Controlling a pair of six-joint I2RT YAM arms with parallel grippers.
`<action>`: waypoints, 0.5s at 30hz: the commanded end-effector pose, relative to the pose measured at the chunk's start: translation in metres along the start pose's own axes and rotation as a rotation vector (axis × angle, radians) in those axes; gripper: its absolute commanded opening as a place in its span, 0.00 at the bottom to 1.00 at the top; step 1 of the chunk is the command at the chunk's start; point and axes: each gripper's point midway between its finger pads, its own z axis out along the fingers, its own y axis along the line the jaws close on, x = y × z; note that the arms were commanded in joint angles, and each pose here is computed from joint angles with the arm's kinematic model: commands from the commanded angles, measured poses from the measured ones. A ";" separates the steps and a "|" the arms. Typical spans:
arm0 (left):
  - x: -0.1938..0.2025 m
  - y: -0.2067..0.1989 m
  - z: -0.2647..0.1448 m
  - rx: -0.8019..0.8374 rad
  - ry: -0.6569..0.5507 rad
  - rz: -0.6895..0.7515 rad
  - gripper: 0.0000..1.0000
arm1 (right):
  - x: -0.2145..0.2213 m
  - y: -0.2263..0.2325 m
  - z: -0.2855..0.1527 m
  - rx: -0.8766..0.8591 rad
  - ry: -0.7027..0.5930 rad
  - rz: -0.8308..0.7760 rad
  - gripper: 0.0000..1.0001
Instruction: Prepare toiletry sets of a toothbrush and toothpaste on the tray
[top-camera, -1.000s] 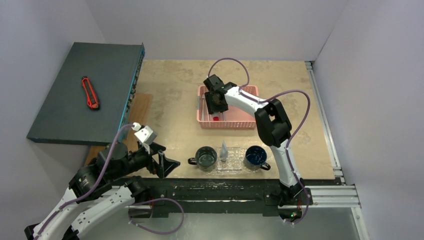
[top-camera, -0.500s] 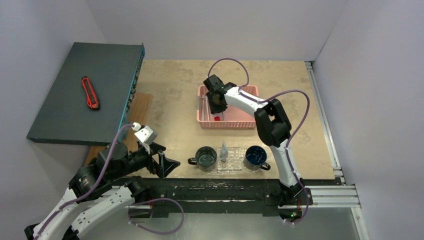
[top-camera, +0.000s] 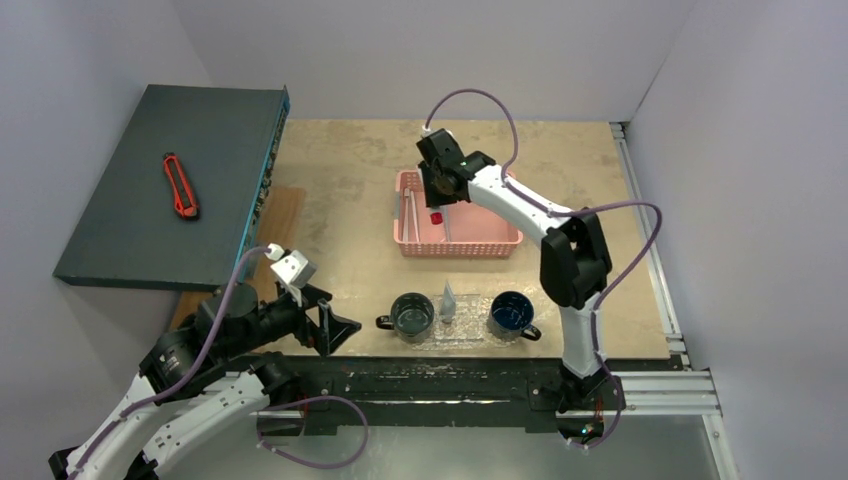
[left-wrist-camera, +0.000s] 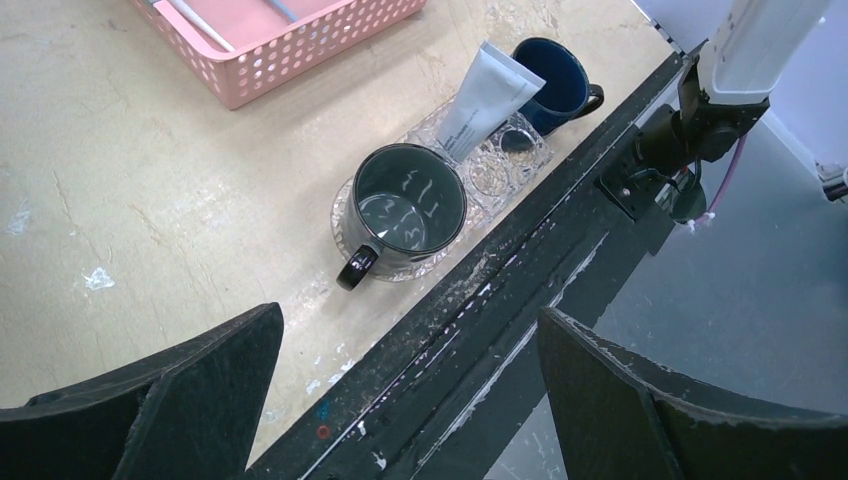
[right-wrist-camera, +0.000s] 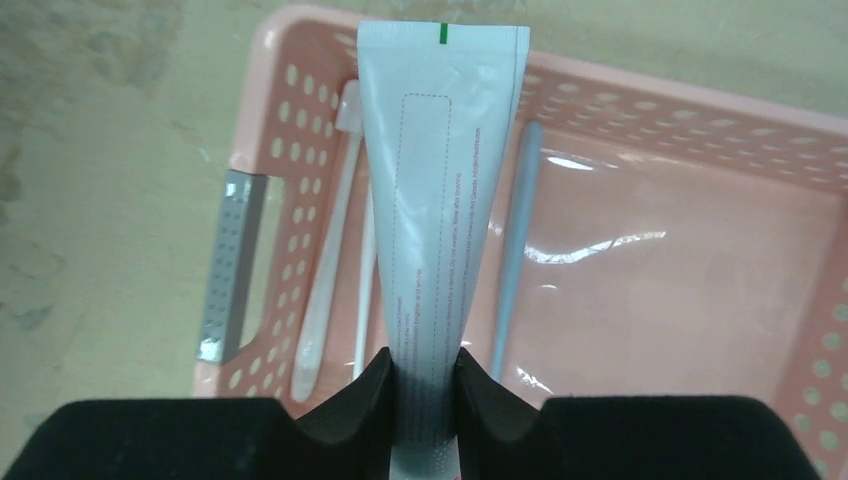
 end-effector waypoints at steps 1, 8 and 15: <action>-0.006 -0.002 0.003 0.012 -0.010 0.019 0.98 | -0.046 0.006 -0.055 -0.063 -0.170 0.054 0.25; -0.016 -0.010 0.002 0.042 -0.037 -0.005 0.98 | -0.056 0.031 -0.116 -0.215 -0.270 0.079 0.26; -0.038 -0.021 0.004 0.073 -0.108 -0.051 0.98 | -0.037 0.074 -0.176 -0.308 -0.369 0.098 0.27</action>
